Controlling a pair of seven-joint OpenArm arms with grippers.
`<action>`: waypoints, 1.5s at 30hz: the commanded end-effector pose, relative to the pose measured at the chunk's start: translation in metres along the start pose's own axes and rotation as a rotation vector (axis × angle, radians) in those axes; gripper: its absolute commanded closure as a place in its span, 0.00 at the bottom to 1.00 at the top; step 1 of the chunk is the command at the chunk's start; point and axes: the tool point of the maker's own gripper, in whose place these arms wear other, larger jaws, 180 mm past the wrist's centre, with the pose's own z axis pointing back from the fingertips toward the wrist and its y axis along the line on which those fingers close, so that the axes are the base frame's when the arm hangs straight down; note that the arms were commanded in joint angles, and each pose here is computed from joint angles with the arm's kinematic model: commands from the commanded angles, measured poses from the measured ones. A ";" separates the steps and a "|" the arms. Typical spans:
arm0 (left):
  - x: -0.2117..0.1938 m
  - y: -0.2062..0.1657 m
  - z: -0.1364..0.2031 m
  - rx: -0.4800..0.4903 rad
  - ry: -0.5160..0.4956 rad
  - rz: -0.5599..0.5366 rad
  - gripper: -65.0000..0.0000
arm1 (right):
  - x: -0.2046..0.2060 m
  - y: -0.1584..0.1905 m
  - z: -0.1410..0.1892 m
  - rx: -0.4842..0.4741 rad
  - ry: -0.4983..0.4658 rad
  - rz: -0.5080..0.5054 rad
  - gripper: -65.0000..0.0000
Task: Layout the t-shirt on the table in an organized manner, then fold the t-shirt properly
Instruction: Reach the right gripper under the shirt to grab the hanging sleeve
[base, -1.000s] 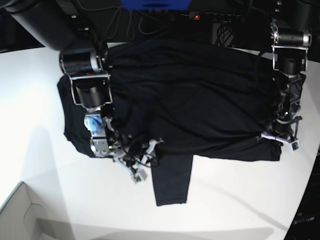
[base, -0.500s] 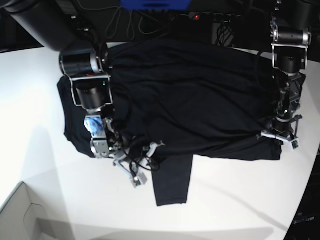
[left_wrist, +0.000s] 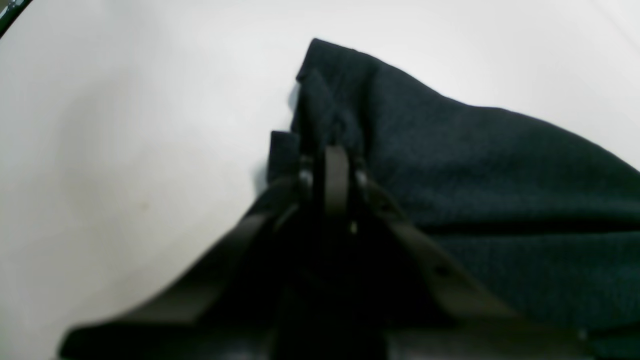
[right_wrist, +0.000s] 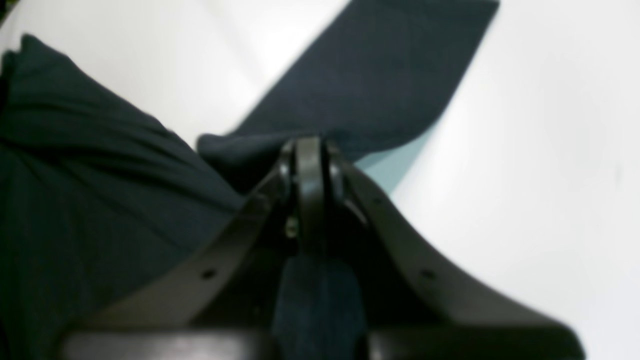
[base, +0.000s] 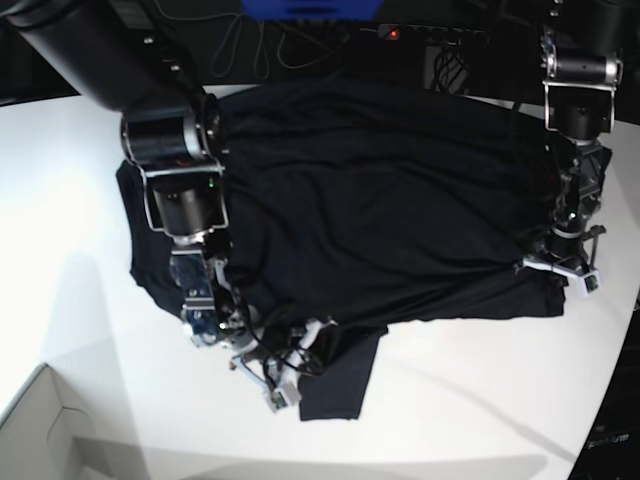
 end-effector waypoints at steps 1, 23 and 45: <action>-0.050 0.016 0.010 0.043 0.195 -0.018 1.00 | 0.046 -0.001 0.002 0.001 -0.104 0.022 1.00; -0.053 0.015 0.011 0.042 0.200 -0.017 1.00 | 0.186 0.092 -0.004 0.168 -0.260 0.403 1.00; -0.043 -0.003 0.021 -0.018 0.148 -0.034 1.00 | 0.238 0.115 0.004 0.239 -0.366 0.420 1.00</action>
